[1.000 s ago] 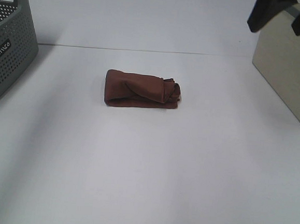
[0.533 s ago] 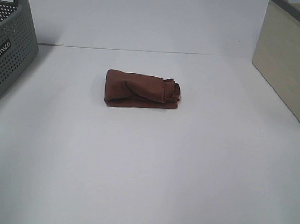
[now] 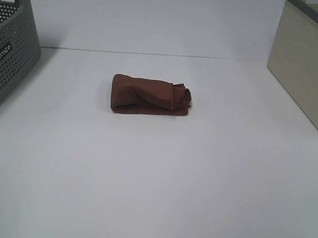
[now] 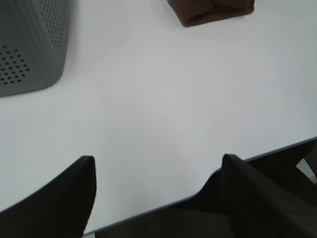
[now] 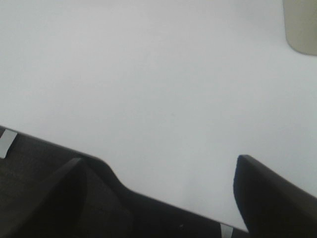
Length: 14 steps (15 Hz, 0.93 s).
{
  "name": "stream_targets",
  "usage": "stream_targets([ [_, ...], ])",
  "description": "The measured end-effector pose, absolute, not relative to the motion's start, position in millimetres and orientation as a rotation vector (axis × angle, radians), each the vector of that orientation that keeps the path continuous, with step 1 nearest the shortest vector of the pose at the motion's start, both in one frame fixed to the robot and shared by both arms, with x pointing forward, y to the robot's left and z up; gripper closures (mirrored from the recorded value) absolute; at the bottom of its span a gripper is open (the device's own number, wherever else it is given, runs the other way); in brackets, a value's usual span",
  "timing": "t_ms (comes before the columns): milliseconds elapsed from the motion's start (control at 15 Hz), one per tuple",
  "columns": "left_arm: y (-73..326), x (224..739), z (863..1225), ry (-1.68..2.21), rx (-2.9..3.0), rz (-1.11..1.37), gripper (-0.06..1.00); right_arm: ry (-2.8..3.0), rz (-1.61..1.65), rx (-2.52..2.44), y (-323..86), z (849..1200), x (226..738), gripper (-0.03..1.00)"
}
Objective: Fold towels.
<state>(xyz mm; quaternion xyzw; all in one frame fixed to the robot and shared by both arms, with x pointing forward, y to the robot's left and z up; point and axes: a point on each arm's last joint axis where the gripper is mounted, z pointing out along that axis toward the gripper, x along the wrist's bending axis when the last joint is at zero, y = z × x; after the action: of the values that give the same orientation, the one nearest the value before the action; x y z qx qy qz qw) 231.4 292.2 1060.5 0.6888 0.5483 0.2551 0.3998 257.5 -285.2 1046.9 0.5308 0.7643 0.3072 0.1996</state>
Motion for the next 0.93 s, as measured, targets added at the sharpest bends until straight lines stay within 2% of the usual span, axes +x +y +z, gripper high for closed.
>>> stream_targets([
  [200,289.6,236.0,1057.1,1.289,1.741,0.699,0.27,2.051,0.952,1.397,-289.1,1046.6,243.5,0.20],
  [933,288.4,239.1,1052.9,1.266,1.757,0.708,0.27,2.044,0.960,1.393,-289.3,1046.7,242.2,0.20],
])
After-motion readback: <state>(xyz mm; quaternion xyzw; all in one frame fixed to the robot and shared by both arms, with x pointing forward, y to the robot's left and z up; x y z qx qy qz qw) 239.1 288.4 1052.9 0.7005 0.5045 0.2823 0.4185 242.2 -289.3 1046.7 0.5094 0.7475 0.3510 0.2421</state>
